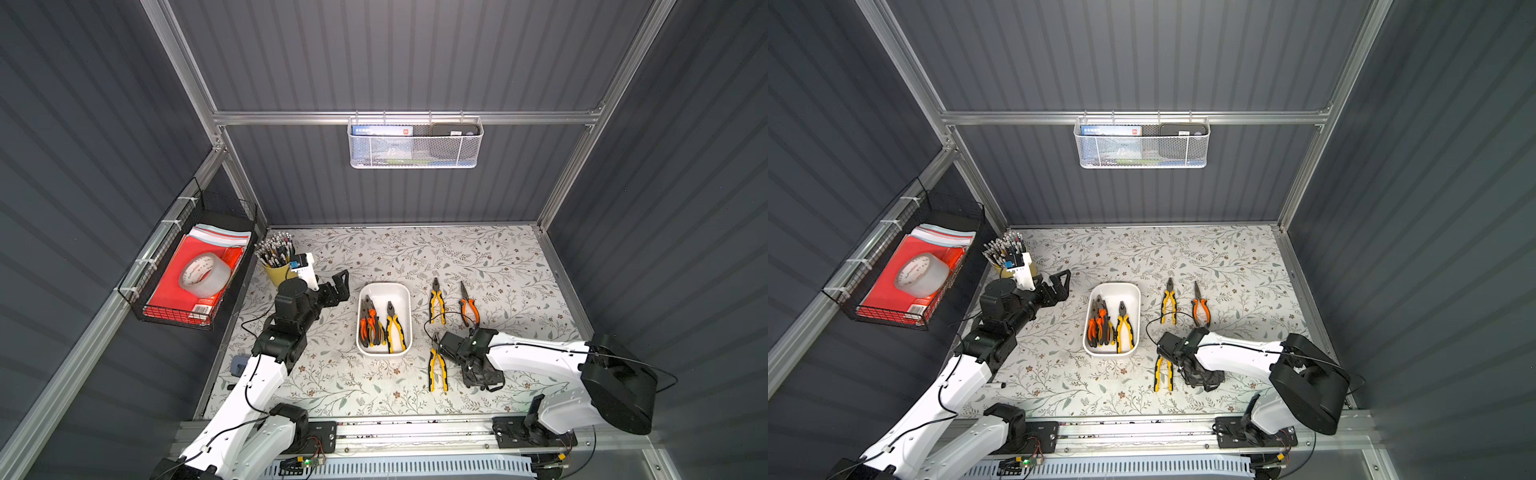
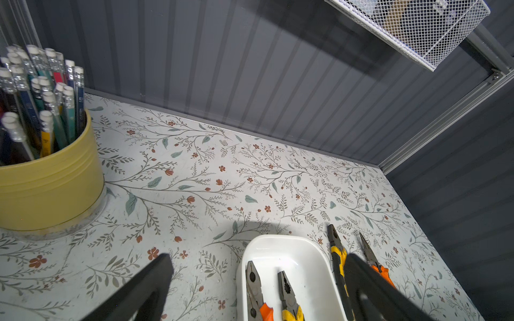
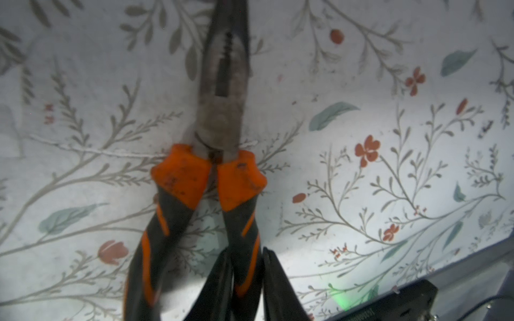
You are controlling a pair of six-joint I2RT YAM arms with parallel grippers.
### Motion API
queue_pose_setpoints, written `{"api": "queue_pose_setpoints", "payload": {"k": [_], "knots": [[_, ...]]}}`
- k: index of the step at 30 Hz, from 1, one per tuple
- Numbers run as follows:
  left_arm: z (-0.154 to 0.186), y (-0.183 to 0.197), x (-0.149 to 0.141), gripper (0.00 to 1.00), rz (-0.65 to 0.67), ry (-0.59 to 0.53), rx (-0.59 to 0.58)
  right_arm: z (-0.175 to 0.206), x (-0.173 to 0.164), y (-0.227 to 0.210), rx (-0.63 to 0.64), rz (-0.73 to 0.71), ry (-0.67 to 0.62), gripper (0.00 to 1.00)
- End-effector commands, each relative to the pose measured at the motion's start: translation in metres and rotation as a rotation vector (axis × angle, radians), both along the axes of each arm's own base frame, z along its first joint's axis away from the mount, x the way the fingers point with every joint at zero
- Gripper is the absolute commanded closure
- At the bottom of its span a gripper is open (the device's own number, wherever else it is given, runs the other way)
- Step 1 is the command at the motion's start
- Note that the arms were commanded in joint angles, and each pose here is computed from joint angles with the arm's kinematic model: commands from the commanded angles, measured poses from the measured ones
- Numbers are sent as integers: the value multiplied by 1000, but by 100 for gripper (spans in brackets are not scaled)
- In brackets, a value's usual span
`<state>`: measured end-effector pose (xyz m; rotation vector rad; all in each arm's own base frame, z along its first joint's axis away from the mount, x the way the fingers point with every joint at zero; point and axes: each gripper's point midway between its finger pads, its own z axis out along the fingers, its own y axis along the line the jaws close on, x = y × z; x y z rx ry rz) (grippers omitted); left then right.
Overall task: Take the pliers out of the storage box
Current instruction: Place the pliers at the center of the board.
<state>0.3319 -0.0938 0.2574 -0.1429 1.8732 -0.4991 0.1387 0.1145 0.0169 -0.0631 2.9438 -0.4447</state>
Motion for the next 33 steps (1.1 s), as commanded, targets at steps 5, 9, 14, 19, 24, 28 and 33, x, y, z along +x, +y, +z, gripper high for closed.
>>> {"api": "queue_pose_setpoints", "payload": {"k": [5, 9, 14, 19, 24, 28, 33], "knots": [[4, -2, 1, 1, -7, -6, -15, 23, 15, 4, -21, -8, -54, 49], [4, -3, 1, 1, -8, -7, -15, 43, 21, 7, 15, -34, -76, 42], [4, -3, 2, 1, -8, -7, -15, 53, 27, 29, 224, -90, -75, 17], [4, -2, 1, 1, -6, -6, -14, 47, 27, 38, 416, -161, -53, 15], [4, -2, 2, 1, -6, -8, -15, 34, 18, 31, 410, -161, -25, 15], [4, -2, 2, 1, -7, -7, -15, 9, 2, 25, 327, -150, 89, 18], [4, -2, 2, 1, -4, -6, -14, -3, -3, 23, 291, -135, 119, 20]]}}
